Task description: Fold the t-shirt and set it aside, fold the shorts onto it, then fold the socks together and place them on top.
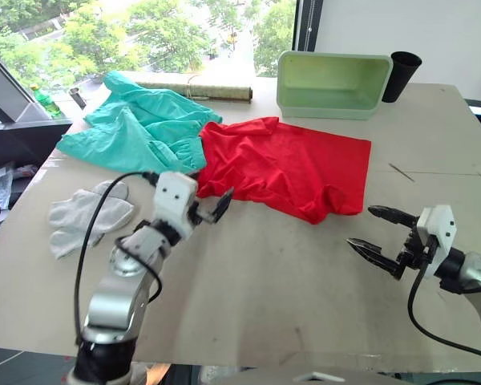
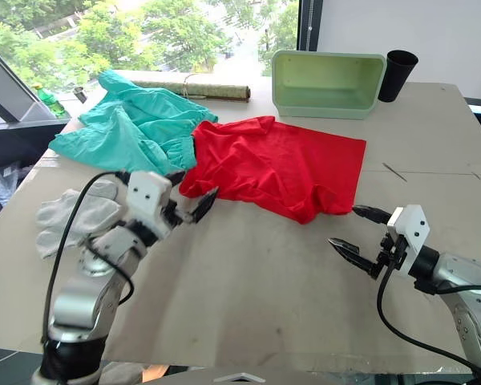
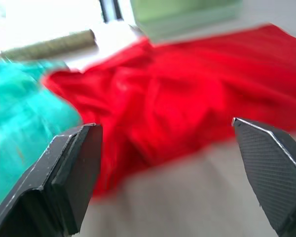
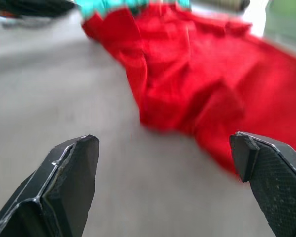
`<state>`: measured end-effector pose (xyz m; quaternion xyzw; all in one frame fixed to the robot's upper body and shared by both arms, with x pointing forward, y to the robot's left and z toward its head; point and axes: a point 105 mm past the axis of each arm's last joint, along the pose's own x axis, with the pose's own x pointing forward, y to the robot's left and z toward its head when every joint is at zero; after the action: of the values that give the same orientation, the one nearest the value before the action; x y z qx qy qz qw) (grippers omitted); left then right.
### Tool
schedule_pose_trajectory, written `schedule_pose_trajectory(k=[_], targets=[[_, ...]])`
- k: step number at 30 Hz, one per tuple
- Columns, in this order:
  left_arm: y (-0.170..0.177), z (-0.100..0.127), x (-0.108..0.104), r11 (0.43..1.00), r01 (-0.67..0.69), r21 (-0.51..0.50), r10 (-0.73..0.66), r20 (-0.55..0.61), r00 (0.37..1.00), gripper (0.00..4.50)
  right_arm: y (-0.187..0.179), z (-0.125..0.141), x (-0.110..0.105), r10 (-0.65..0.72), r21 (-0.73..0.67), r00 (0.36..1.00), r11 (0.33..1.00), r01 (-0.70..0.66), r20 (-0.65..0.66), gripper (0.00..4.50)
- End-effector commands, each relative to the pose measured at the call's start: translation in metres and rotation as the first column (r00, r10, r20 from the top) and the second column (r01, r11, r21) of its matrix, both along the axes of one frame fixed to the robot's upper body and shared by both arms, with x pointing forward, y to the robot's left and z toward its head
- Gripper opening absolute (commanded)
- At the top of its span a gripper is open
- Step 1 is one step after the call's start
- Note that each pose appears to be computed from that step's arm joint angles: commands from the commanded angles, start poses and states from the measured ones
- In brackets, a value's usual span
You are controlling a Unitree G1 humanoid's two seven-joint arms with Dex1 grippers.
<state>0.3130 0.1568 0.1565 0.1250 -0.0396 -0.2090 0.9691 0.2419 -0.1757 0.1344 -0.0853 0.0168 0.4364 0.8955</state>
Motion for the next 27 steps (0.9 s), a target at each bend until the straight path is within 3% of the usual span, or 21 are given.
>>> schedule_pose_trajectory(k=[1,7,13,16,21,23,24,25,27], targets=[[-0.010,0.002,0.015,1.000,-0.007,0.014,0.007,-0.001,1.000,4.50,0.010,0.013,-0.002,0.042,0.007,0.998,0.999,-0.042,0.037,4.45],[-0.031,-0.006,0.038,0.998,0.031,0.053,-0.027,-0.075,0.997,4.50,0.015,0.015,-0.003,0.041,0.009,0.998,0.999,-0.042,0.049,4.45],[-0.032,-0.007,0.053,1.000,-0.013,0.026,0.016,-0.126,0.992,4.50,0.012,0.017,-0.004,0.023,0.006,0.998,1.000,-0.024,0.060,4.45],[-0.035,-0.010,0.056,1.000,-0.010,0.023,0.014,-0.154,0.988,3.87,0.013,0.016,-0.005,0.017,0.006,0.998,1.000,-0.018,0.059,4.50],[-0.037,-0.017,0.053,1.000,-0.013,-0.009,0.011,-0.205,0.979,1.40,0.012,0.015,-0.007,0.006,0.008,0.998,1.000,-0.006,0.059,4.50],[-0.035,-0.017,0.053,1.000,-0.021,-0.002,0.021,-0.207,0.978,0.90,0.012,0.015,-0.007,0.005,0.009,0.998,1.000,-0.006,0.060,4.50],[-0.033,-0.017,0.053,1.000,-0.027,0.004,0.028,-0.204,0.979,0.31,0.012,0.015,-0.005,0.002,0.008,0.998,1.000,-0.002,0.064,4.50],[-0.032,-0.016,0.053,0.999,-0.033,0.005,0.034,-0.201,0.979,0.04,0.012,0.015,-0.002,-0.010,0.009,0.998,1.000,0.010,0.065,4.50],[-0.030,-0.013,0.053,0.999,-0.037,-0.003,0.036,-0.187,0.982,0.01,0.013,0.016,0.006,-0.025,0.008,0.997,1.000,0.024,0.067,4.50]])
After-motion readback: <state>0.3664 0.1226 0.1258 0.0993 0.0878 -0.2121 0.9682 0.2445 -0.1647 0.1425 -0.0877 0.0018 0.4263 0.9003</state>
